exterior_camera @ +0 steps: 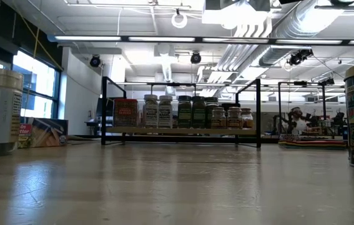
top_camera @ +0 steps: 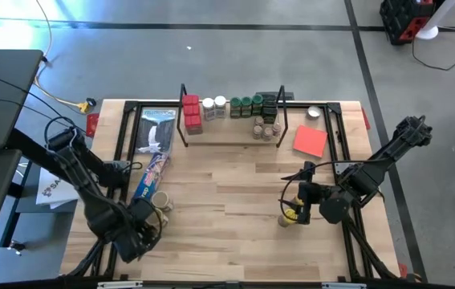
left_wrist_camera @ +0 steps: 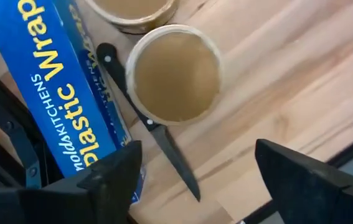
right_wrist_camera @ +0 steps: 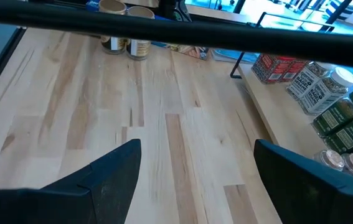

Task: Shelf spices
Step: Put the bottom brown seasoning bottle on the shelf aligned with the white seasoning bottle

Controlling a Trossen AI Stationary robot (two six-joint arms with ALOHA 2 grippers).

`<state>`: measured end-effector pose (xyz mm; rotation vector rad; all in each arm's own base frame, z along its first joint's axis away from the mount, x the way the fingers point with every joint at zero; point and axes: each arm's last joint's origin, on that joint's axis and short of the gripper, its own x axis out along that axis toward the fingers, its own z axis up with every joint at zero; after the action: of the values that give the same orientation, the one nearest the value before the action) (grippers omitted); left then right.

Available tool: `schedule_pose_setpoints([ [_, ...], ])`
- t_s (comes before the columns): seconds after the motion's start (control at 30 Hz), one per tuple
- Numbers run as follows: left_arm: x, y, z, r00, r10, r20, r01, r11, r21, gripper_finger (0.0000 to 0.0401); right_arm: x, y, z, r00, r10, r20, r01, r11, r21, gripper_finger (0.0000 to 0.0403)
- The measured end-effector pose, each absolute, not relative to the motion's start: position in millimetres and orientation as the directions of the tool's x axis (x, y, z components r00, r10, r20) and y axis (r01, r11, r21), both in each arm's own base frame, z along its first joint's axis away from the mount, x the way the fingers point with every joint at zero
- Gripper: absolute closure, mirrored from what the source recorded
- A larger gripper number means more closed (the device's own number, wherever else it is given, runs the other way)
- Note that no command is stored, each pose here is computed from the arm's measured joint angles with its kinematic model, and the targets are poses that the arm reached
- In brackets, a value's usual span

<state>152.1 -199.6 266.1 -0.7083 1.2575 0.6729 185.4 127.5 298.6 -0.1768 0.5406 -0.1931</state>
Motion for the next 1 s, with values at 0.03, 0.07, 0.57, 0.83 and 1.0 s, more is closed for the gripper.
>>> schedule_pose_setpoints([
  [0.03,152.2,-198.8,263.2,0.174,0.067,-0.983,-0.79,0.606,-0.099,0.0088,185.4,127.5,298.6,0.84,-0.228,-0.492,0.135,0.967,-0.218,0.0096],
  [0.07,152.1,-198.1,260.4,0.158,0.062,-0.985,-0.799,0.594,-0.091,0.0083,185.4,127.5,298.6,0.84,-0.228,-0.492,0.135,0.966,-0.219,0.0096],
  [0.57,165.5,-180.7,231.3,0.135,0.087,-0.987,-0.847,0.526,-0.07,0.0077,185.5,127.5,298.6,0.84,-0.227,-0.493,0.133,0.967,-0.218,0.0096],
  [0.83,173.7,-168.7,222.6,0.146,0.13,-0.981,-0.852,0.52,-0.058,0.0077,185.3,127.8,298.4,0.839,-0.217,-0.498,0.124,0.969,-0.214,0.0096],
  [1.0,179.0,-163.9,222.8,0.167,0.152,-0.974,-0.84,0.539,-0.06,0.0077,185.2,127.7,298.2,0.838,-0.218,-0.501,0.124,0.969,-0.213,0.0096],
])
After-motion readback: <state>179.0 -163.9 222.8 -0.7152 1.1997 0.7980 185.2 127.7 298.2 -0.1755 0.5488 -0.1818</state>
